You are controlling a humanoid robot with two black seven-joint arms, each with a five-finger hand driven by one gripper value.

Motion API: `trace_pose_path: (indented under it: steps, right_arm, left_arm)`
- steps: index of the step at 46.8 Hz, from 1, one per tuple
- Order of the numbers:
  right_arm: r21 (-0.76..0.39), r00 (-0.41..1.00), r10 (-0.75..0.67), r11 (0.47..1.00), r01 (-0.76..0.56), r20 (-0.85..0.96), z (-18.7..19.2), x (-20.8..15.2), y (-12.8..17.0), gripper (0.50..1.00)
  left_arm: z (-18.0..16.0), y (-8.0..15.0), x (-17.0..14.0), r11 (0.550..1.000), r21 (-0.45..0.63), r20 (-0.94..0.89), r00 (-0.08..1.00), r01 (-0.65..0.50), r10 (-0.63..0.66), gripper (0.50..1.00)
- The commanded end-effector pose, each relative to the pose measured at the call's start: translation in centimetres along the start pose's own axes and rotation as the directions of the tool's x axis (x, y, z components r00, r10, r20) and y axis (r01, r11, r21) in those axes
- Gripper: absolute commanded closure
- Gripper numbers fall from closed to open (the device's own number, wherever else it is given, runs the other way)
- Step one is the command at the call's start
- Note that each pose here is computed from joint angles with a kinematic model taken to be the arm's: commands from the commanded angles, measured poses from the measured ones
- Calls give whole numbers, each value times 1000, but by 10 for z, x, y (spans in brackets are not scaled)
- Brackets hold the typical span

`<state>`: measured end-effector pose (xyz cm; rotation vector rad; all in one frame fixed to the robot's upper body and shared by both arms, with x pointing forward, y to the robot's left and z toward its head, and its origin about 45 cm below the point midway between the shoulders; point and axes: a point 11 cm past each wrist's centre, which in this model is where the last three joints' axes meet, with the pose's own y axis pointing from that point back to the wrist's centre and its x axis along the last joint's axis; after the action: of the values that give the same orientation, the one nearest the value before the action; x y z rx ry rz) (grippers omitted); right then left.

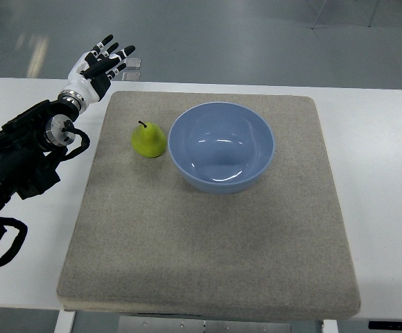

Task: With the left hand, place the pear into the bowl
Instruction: 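Reach the left hand forward over the green pear, fingers pointing down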

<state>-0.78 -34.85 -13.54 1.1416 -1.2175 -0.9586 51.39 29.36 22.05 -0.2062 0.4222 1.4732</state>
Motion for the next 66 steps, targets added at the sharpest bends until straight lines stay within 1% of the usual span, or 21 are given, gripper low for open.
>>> trace_pose_path:
  steps: [1, 11, 16, 21, 28, 32, 36, 39, 44, 49, 58, 61, 66]
  right_arm:
    - [0, 1000, 0, 1000, 0, 0, 0, 0, 0, 574]
    - [0, 1000, 0, 1000, 0, 0, 0, 0, 0, 576]
    - [0, 1000, 0, 1000, 0, 0, 0, 0, 0, 576]
    - [0, 1000, 0, 1000, 0, 0, 0, 0, 0, 574]
    - [0, 1000, 0, 1000, 0, 0, 0, 0, 0, 574]
    - [0, 1000, 0, 1000, 0, 0, 0, 0, 0, 576]
    - [0, 1000, 0, 1000, 0, 0, 0, 0, 0, 574]
    - [-2, 1000, 0, 1000, 0, 0, 1, 0, 0, 576]
    - [0, 1000, 0, 1000, 0, 0, 0, 0, 0, 576]
    - [0, 1000, 0, 1000, 0, 0, 0, 0, 0, 576]
    - [0, 1000, 0, 1000, 0, 0, 0, 0, 0, 574]
    - [0, 1000, 0, 1000, 0, 0, 0, 0, 0, 574]
    - [0, 1000, 0, 1000, 0, 0, 0, 0, 0, 574]
  left_arm:
    - [-1, 0, -2, 1000, 5, 10, 1000, 6, -6, 510]
    - [0, 0, -1, 1000, 18, 38, 999, 14, -15, 512]
    - [7, -2, -2, 999, 28, 99, 995, 24, -27, 512]
    - [1, -1, -7, 996, 66, 175, 983, 51, -62, 514]
    - [24, -3, -6, 995, 65, 269, 959, 73, -88, 514]
    - [31, -4, -11, 992, 79, 333, 936, 96, -117, 514]
    - [48, -5, -14, 989, 85, 410, 900, 123, -147, 514]
    - [55, -3, -21, 980, 111, 473, 858, 164, -197, 514]
    - [61, 4, -34, 957, 175, 588, 755, 233, -292, 514]
    - [50, 11, -46, 928, 245, 661, 652, 280, -371, 516]
    - [50, 16, -55, 901, 309, 767, 480, 305, -426, 519]
    - [57, 20, -55, 895, 325, 805, 406, 307, -432, 519]
    - [62, 26, -64, 872, 364, 847, 272, 328, -456, 519]
